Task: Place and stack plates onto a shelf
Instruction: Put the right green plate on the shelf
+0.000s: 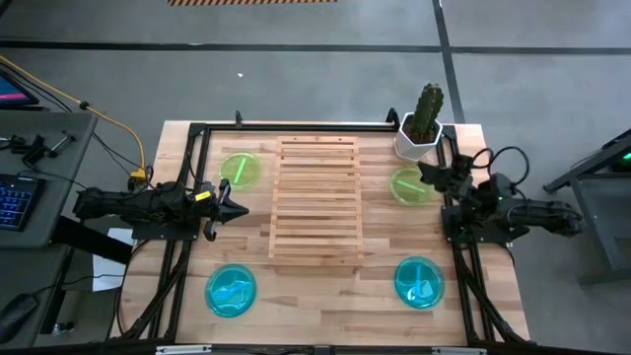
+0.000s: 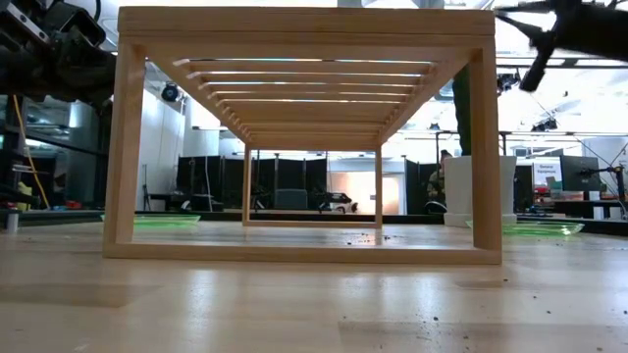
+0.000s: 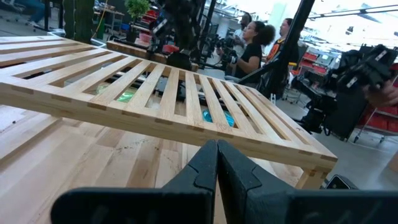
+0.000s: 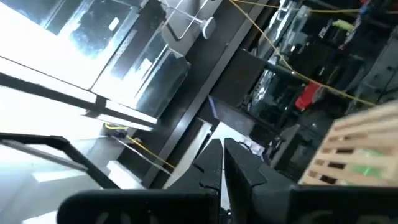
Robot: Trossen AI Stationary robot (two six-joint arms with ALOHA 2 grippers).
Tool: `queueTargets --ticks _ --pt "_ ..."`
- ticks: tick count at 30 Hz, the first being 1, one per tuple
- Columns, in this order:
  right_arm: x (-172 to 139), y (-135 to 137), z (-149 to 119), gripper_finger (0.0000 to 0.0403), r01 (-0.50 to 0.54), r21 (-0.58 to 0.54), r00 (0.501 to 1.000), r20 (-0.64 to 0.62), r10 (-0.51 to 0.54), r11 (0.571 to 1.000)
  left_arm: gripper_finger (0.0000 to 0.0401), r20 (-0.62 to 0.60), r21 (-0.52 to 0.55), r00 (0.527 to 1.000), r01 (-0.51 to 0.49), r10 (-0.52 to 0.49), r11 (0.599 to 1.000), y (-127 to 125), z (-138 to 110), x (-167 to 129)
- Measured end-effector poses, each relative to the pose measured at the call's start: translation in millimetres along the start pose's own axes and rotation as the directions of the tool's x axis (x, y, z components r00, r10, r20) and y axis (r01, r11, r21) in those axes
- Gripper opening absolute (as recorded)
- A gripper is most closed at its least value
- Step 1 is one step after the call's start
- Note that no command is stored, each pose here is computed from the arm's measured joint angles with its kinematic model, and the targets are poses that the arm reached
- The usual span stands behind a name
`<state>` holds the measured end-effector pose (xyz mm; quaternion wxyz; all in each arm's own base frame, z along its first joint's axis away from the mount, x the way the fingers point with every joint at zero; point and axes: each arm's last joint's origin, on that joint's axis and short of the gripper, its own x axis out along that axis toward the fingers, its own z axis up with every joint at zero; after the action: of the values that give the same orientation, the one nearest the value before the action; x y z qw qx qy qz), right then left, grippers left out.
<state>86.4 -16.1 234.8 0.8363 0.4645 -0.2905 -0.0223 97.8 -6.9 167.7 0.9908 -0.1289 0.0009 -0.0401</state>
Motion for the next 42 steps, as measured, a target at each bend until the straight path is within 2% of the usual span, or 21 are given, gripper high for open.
queueTargets --ticks 2,4,6,8,11,13,15,17,18,23,27,29,32,35,38,42 --pt "11 13 6 0.0002 0.052 -0.040 0.999 0.013 -0.051 0.998 0.0003 -0.001 0.000 1.000 0.000 0.000 1.000 0 0 0" --pt "25 19 6 0.0011 0.169 -0.091 0.985 -0.030 -0.172 0.981 0.0003 0.000 0.000 1.000 0.000 0.000 1.000 0 0 0" --pt "39 24 6 0.0028 0.314 -0.148 0.940 -0.091 -0.329 0.938 0.0003 -0.001 0.000 1.000 0.000 0.000 1.000 0 0 0" --pt "51 26 5 0.0053 0.464 -0.203 0.856 -0.147 -0.496 0.862 0.0003 0.000 0.000 1.000 0.000 0.000 1.000 0 0 0" --pt "63 20 -2 0.0100 0.691 -0.239 0.644 -0.226 -0.731 0.682 0.0003 0.000 0.000 1.000 0.000 0.000 1.000 0 0 0" --pt "64 13 -9 0.0130 0.817 -0.241 0.461 -0.272 -0.844 0.524 0.0003 -0.001 0.000 1.000 0.000 0.000 1.000 0 0 0" --pt "63 5 -16 0.0153 0.906 -0.227 0.280 -0.310 -0.909 0.356 0.0003 0.000 0.000 1.000 0.000 0.000 1.000 0 0 0" --pt "59 -3 -24 0.0170 0.957 -0.211 0.122 -0.333 -0.935 0.200 0.0003 -0.001 0.000 1.000 0.000 0.000 1.000 0 0 0" --pt "56 -7 -28 0.0175 0.968 -0.213 0.058 -0.337 -0.940 0.136 0.0003 0.000 0.000 1.000 0.000 0.000 1.000 0 0 0" --pt "43 -26 -41 0.0181 0.971 -0.206 -0.181 -0.311 -0.933 -0.119 0.0003 0.000 0.000 1.000 0.000 0.000 1.000 0 0 0" --pt "35 -40 -51 0.0181 0.969 -0.115 -0.245 -0.280 -0.928 -0.221 0.0003 0.000 0.000 1.000 0.000 0.000 1.000 0 0 0" --pt "32 -46 -55 0.0181 0.967 -0.080 -0.253 -0.266 -0.930 -0.241 0.0003 -0.001 0.000 1.000 0.000 0.000 1.000 0 0 0" --pt "22 -53 -60 0.0181 0.955 -0.028 -0.293 -0.242 -0.925 -0.295 0.0003 -0.001 0.000 1.000 0.000 0.000 1.000 0 0 0" --pt "14 -57 -62 0.0181 0.950 0.058 -0.290 -0.197 -0.937 -0.306 0.0003 -0.001 0.000 1.000 0.000 0.000 1.000 0 0 0" --pt "7 -61 -64 0.0181 0.944 0.144 -0.273 -0.158 -0.949 -0.296 0.0003 -0.001 0.000 1.000 0.000 0.000 1.000 0 0 0" --pt "-2 -69 -68 0.0181 0.939 0.181 -0.265 -0.162 -0.950 -0.293 0.0003 -0.001 0.000 1.000 0.000 0.000 1.000 0 0 0"
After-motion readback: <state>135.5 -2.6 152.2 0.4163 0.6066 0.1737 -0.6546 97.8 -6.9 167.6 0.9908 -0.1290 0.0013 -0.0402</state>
